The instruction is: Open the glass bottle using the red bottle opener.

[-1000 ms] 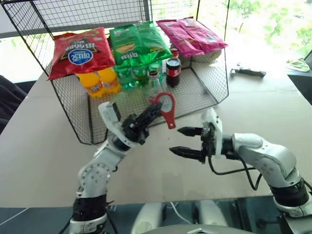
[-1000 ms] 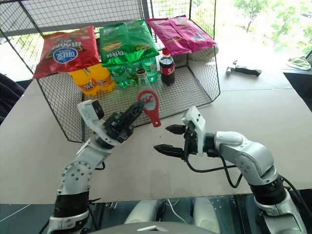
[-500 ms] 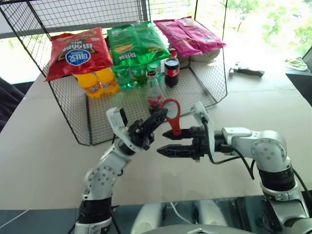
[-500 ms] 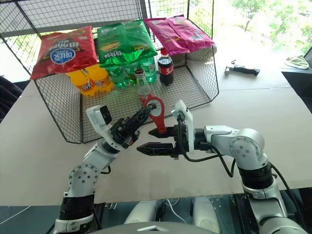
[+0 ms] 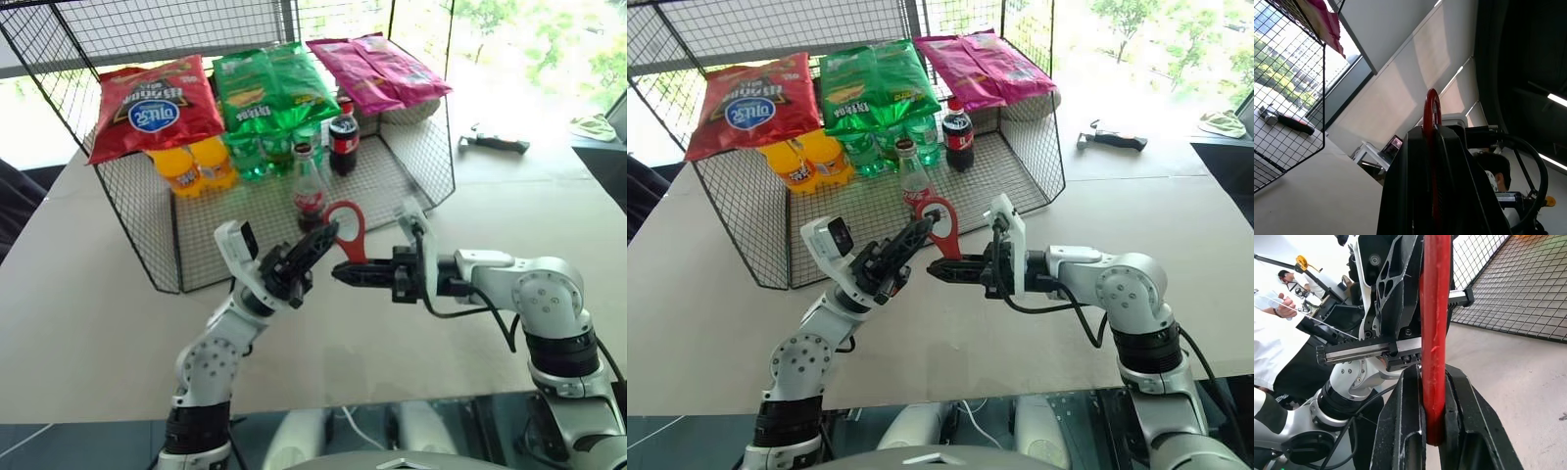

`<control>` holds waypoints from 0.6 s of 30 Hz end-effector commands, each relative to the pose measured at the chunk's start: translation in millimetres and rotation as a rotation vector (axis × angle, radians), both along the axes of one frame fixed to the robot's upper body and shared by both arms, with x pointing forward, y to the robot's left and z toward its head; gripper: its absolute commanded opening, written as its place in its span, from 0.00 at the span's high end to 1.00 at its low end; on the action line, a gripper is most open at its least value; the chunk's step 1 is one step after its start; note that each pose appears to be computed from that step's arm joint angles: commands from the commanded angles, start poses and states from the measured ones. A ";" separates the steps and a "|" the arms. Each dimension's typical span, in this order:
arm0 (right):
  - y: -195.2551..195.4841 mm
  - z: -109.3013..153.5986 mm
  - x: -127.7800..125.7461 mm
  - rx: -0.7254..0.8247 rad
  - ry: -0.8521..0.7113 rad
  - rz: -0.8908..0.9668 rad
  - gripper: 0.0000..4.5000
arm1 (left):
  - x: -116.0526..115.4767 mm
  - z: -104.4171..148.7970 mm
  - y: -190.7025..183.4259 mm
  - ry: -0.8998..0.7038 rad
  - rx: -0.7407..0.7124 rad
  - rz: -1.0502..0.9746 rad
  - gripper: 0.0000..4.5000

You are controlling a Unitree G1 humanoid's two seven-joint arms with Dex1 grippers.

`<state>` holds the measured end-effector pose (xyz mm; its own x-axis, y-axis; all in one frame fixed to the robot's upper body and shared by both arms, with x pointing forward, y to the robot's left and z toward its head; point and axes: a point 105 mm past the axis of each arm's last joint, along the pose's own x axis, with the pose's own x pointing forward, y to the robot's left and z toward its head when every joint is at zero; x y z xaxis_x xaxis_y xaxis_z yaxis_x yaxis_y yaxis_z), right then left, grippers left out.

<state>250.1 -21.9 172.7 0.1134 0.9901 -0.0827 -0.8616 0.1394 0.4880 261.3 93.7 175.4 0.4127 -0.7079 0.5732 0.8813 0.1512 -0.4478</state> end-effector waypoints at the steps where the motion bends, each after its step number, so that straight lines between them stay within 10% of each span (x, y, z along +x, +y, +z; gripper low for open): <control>1: 5.0 17.4 -5.7 0.063 -0.048 0.038 0.99 | 4.5 1.3 10.5 -0.012 0.012 0.066 1.00; 8: 2.6 13.2 -1.0 0.052 -0.050 0.005 0.99 | -1.4 -0.7 6.0 0.002 0.013 0.008 1.00; 18: -21.1 -2.1 11.6 0.001 -0.080 -0.134 1.00 | -0.3 -1.5 13.2 -0.023 0.087 0.098 0.14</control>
<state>258.0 -34.5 159.8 0.2007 0.9742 -0.1031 -0.8482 0.2255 0.4793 262.0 101.3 164.6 0.4621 -0.7219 0.5151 0.8556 0.2102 -0.4731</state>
